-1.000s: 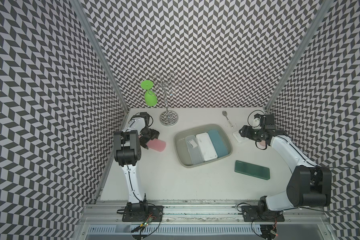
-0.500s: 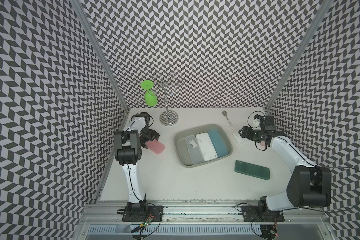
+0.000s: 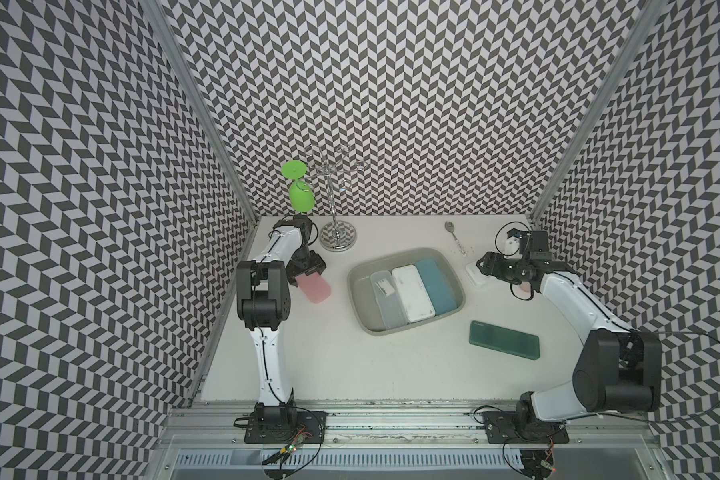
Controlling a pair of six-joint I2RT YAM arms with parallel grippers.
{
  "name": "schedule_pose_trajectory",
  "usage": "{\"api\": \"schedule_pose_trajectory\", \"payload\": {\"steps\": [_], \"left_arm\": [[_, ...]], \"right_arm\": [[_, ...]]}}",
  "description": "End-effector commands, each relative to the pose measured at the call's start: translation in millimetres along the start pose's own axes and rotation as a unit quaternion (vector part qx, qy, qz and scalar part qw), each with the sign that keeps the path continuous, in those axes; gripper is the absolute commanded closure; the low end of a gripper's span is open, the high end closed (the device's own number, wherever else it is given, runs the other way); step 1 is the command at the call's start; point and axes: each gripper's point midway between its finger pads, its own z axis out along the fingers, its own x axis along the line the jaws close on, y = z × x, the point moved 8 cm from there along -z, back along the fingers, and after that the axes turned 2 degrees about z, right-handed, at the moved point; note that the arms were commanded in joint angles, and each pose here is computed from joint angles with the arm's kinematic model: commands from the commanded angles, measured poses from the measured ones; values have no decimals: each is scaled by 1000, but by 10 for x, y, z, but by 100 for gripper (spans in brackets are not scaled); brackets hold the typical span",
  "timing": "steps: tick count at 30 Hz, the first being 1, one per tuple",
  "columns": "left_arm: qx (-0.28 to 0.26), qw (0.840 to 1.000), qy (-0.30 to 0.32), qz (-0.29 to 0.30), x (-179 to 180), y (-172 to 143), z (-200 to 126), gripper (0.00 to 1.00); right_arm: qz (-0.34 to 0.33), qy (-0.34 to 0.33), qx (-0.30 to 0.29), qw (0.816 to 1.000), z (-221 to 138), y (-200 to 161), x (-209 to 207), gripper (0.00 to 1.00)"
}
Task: Put the pencil case into the storage box
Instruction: Pick up the pencil case from the center of the board, then place the pencil case at the storage box.
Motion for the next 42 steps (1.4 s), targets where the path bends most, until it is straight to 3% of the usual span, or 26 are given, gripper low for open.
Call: {"api": "schedule_pose_trajectory", "payload": {"steps": [1,6,12,24,31,42], "left_arm": [[-22,999,-5,40,-207,-160,-420,15],[-27,997,-29,73,-539,-434,-707,15],[6,993,-72,94,-889,-811,-836,15],[43,981,-109,156,-1724,-1260,-620,15],[57,975,-88,194,-1847,-1460,-415,15],[77,971,-93,206,-1901,-1620,-208,14]], "right_arm": [[-13,14,-28,999,-12,152,46,26],[-13,15,-27,999,-4,145,43,26],[-13,18,-22,1000,30,123,32,26],[-11,25,-19,999,40,66,19,26],[-8,25,-19,999,23,23,2,26],[-4,20,-21,1000,5,5,-25,26]]}}
